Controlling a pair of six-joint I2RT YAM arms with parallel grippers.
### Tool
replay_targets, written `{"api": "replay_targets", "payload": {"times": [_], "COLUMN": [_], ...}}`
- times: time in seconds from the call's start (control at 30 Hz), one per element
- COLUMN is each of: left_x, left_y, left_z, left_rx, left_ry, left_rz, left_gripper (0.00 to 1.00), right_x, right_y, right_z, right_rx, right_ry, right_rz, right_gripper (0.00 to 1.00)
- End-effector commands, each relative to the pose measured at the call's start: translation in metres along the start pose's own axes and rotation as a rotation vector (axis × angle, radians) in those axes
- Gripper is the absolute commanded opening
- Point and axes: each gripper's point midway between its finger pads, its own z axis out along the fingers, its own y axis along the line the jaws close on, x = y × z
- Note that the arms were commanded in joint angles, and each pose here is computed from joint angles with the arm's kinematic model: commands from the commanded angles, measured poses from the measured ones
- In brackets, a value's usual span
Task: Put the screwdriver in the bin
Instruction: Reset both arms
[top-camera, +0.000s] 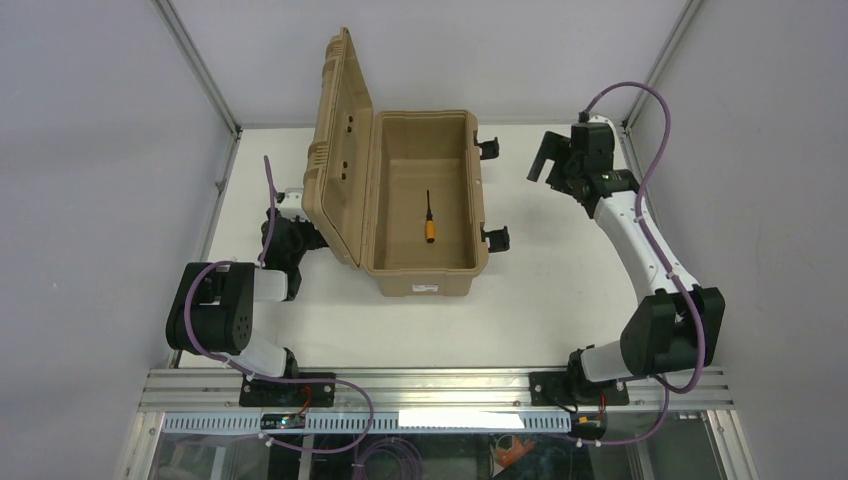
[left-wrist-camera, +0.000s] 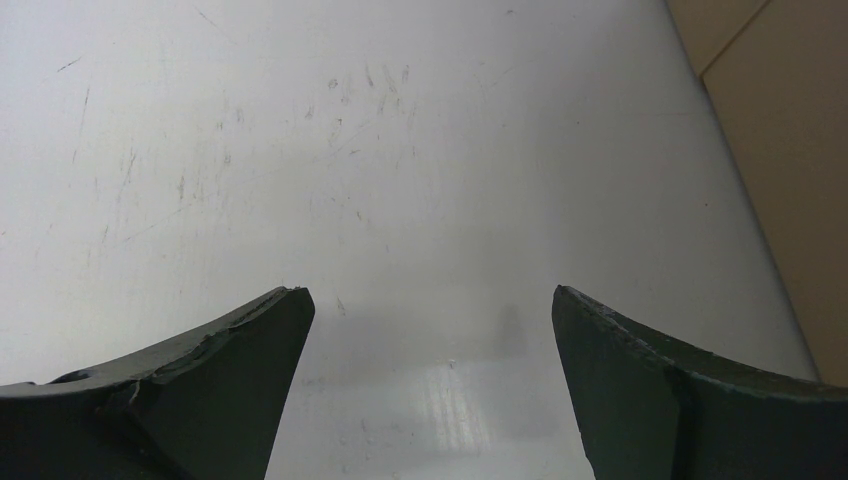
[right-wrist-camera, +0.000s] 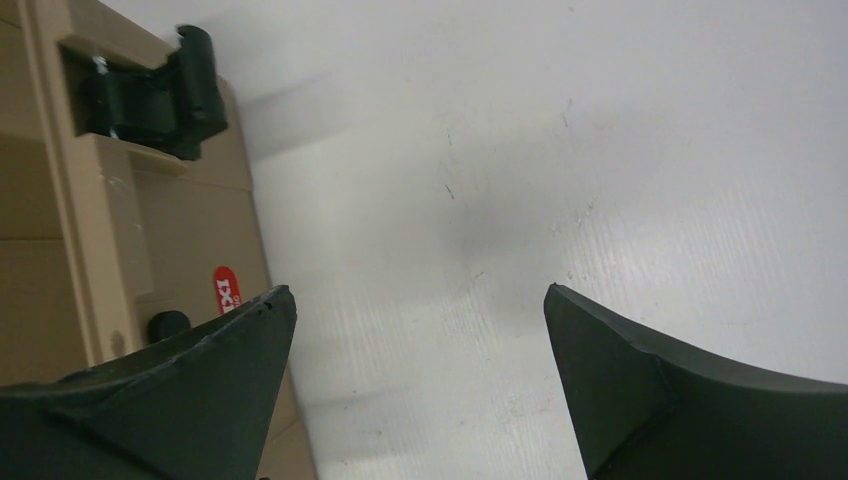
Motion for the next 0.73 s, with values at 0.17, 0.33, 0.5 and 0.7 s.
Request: {"api": "replay_targets", "payload": {"times": [0.17, 0.33, 0.5, 0.7], "left_x": [-0.019, -0.019, -0.018, -0.019], "left_y": [-0.003, -0.003, -0.003, -0.003], "left_z": [-0.002, -0.002, -0.002, -0.002], "left_rx": [0.021, 0.02, 0.02, 0.02], "left_ry": [-0.063, -0.064, -0.063, -0.063], "left_rz": [-0.01, -0.01, -0.01, -0.01], "left_gripper": [0.99, 0.99, 0.99, 0.99], "right_x": [0.0, 0.015, 0.019, 0.022], "right_y": [-0.008, -0.011, -0.012, -0.011], "right_z": [0.009, 0.022, 0.028, 0.031], "right_rx": [-0.033, -0.03, -0.031, -0.038], "right_ry": [-0.115, -0.101, -0.094, -0.088], "right_rz": [0.022, 0.02, 0.02, 0.022], "right_gripper": [0.99, 0.99, 0.99, 0.99]}}
